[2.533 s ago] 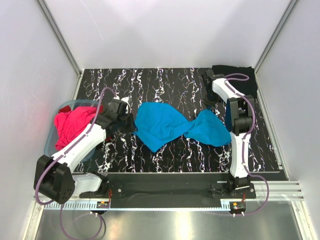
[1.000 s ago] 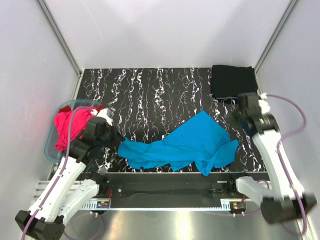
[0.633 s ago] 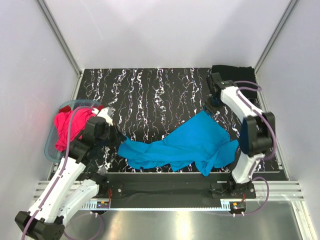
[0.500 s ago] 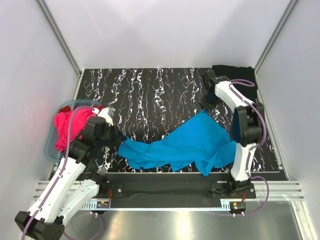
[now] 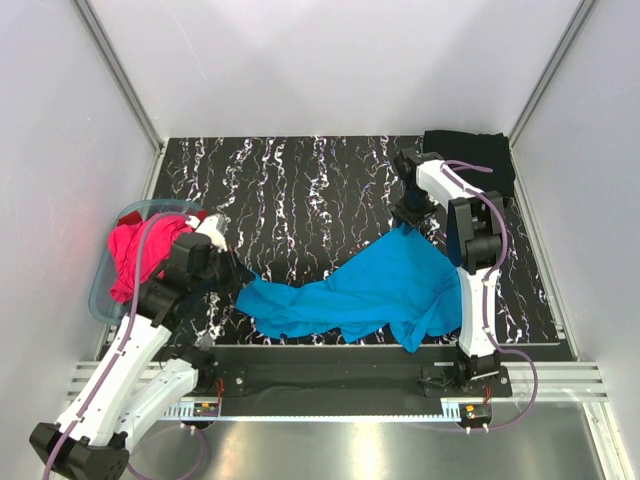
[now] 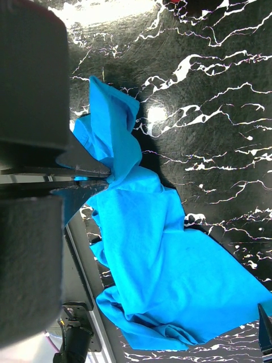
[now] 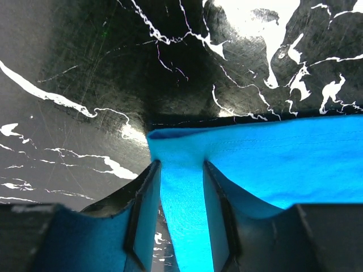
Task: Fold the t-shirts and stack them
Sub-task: Flatten the tshirt out
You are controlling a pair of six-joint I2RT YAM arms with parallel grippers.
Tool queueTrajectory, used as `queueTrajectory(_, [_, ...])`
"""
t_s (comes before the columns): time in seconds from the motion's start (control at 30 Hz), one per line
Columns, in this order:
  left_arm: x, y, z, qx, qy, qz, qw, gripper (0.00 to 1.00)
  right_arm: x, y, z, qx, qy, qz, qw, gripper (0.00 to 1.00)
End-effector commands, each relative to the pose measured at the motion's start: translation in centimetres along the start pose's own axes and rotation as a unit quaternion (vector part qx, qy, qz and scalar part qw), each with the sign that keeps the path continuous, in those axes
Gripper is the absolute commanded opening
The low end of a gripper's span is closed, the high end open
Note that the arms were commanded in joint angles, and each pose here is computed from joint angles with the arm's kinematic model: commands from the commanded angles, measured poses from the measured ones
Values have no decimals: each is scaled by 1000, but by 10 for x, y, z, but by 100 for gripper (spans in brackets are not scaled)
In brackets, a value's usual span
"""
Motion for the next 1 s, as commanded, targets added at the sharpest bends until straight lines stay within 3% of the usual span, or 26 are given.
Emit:
queueTrajectory(0.0, [-6, 7, -1, -21, -25, 16, 999, 0, 3, 4, 2, -34, -9, 7, 999, 43])
queueTrajectory(0.5, [-6, 7, -2, -25, -25, 15, 999, 0, 17, 14, -36, -44, 48, 17, 998, 34])
queueTrajectory(0.97, [-6, 6, -4, -28, -27, 16, 999, 0, 20, 13, -8, -59, 25, 20, 998, 41])
Point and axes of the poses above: each gripper's point midway between its finger pads, its own z axis out along the fingers, its own x axis along the line the jaws close on, y = z × x, the point moved 6 cm from there along -z, back along the fingers, and after that the axes turned 15 degrees about z, right-handed, at the moved point
